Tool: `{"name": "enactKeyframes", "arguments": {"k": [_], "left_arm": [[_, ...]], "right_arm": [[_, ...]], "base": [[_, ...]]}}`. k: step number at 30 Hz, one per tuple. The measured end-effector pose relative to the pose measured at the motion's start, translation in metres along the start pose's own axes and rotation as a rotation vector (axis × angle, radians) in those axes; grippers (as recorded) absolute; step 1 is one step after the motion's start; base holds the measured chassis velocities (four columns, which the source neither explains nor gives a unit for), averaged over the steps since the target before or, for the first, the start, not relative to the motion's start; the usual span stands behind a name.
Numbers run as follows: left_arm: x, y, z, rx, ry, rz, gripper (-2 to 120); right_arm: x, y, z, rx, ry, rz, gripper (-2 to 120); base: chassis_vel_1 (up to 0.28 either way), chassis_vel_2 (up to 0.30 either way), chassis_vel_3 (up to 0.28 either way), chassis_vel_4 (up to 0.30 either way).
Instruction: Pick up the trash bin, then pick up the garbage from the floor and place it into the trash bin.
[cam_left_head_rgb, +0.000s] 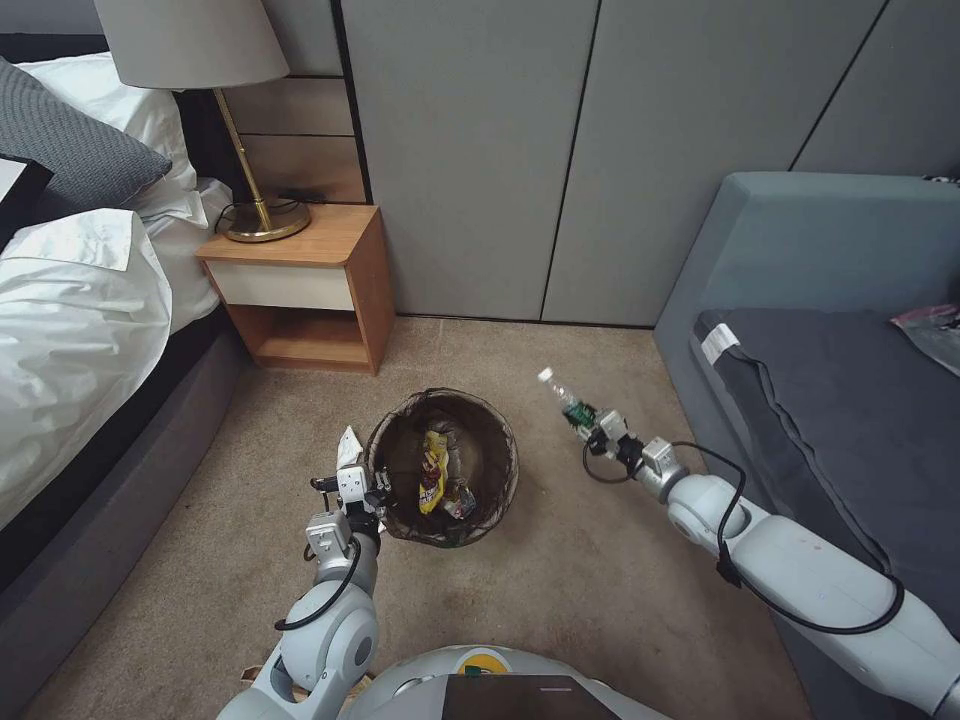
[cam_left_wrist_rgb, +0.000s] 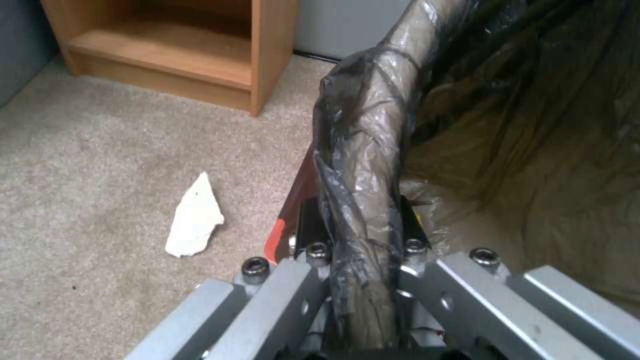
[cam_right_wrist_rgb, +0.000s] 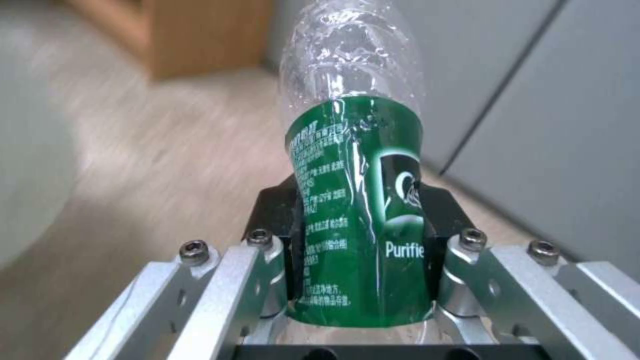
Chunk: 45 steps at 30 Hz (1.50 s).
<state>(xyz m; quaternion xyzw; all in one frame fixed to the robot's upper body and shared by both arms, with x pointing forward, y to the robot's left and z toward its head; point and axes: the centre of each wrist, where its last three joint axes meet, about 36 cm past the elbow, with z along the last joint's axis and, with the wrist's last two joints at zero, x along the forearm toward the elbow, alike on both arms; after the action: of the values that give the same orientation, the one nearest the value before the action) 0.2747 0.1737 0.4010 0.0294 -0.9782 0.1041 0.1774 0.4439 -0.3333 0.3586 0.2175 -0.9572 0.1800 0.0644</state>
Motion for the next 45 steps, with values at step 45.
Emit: {"name": "enactKeyframes", "arguments": {"k": [45], "left_arm": [[0.004, -0.001, 0.006, -0.054, 0.031, 0.038, 2]], "right_arm": [[0.086, 0.131, -0.176, -0.249, -0.420, -0.294, 28]], "base": [[0.000, 0.000, 0.000, 0.000]]}}
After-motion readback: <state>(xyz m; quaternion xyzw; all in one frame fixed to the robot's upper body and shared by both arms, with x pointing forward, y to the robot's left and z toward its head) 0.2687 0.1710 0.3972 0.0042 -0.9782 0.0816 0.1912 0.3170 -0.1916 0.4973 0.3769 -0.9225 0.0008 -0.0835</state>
